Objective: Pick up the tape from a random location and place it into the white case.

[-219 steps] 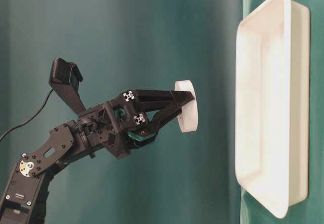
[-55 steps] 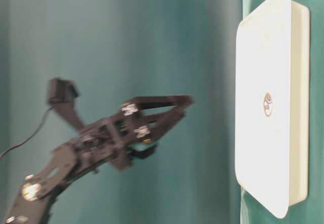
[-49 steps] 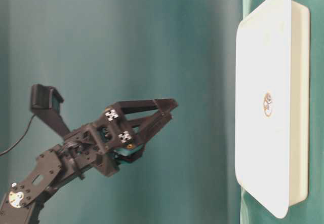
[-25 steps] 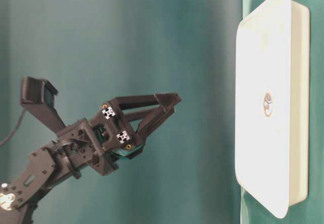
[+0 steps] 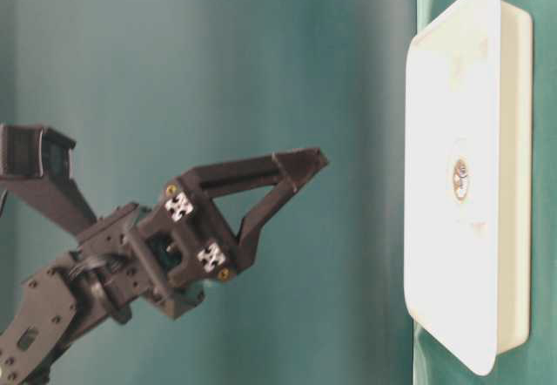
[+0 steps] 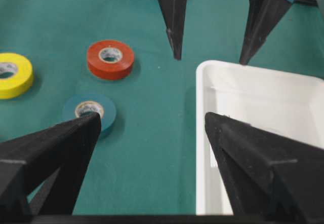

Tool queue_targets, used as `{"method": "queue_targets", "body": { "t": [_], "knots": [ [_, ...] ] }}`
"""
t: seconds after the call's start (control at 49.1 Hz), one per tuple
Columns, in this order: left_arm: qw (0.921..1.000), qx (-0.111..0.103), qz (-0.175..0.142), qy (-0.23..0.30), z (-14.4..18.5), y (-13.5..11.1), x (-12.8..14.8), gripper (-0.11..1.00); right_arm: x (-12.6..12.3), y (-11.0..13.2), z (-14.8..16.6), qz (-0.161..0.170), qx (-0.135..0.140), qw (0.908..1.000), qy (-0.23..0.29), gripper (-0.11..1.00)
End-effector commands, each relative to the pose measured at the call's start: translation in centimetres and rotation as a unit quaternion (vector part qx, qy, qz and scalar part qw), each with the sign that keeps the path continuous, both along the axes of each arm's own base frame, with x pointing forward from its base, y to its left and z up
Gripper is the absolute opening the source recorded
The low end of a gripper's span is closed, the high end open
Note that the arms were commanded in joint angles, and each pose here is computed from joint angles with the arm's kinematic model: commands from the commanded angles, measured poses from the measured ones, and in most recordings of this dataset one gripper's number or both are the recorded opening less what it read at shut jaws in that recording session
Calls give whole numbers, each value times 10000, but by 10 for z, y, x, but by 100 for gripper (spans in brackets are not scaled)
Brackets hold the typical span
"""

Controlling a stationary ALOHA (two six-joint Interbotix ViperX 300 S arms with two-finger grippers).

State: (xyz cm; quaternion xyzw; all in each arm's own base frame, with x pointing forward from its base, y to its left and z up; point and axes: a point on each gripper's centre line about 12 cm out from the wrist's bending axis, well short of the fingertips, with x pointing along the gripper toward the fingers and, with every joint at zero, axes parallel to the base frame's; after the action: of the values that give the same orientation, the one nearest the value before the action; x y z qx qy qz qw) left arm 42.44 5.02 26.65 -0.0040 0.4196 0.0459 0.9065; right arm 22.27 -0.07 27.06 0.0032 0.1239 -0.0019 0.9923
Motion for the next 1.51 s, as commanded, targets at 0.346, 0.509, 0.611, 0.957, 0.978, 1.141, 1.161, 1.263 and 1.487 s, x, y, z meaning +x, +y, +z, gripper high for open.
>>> {"method": "queue_targets", "body": {
  "t": [0.346,0.509,0.611,0.957,0.978,1.141,1.161,1.263,1.487],
  "knots": [
    [9962,87,-5,-869,37,-8,-58,99,3,1,13,24,-8,9999,-130,93],
    [9906,145,-1,-1361,40,-11,-91,99,3,1,13,24,-8,9999,-138,93],
    [9868,169,15,-1610,42,-12,-111,99,3,1,13,26,-15,9999,-138,93],
    [9740,248,27,-2252,48,-19,-174,99,3,1,13,29,-30,9999,-138,93],
    [9736,250,27,-2267,48,-20,-177,99,3,1,14,29,-30,9999,-146,93],
    [9717,246,34,-2350,34,-22,-195,98,3,1,14,31,-38,9999,-146,93],
    [9711,249,33,-2372,33,-22,-197,98,3,1,14,31,-38,9999,-146,93],
    [9693,237,43,-2449,22,-23,-205,98,3,1,13,31,-38,9999,-138,93],
    [9681,229,50,-2495,-8,-25,-220,98,5,1,7,32,-37,10000,-31,93]
  ]
}}
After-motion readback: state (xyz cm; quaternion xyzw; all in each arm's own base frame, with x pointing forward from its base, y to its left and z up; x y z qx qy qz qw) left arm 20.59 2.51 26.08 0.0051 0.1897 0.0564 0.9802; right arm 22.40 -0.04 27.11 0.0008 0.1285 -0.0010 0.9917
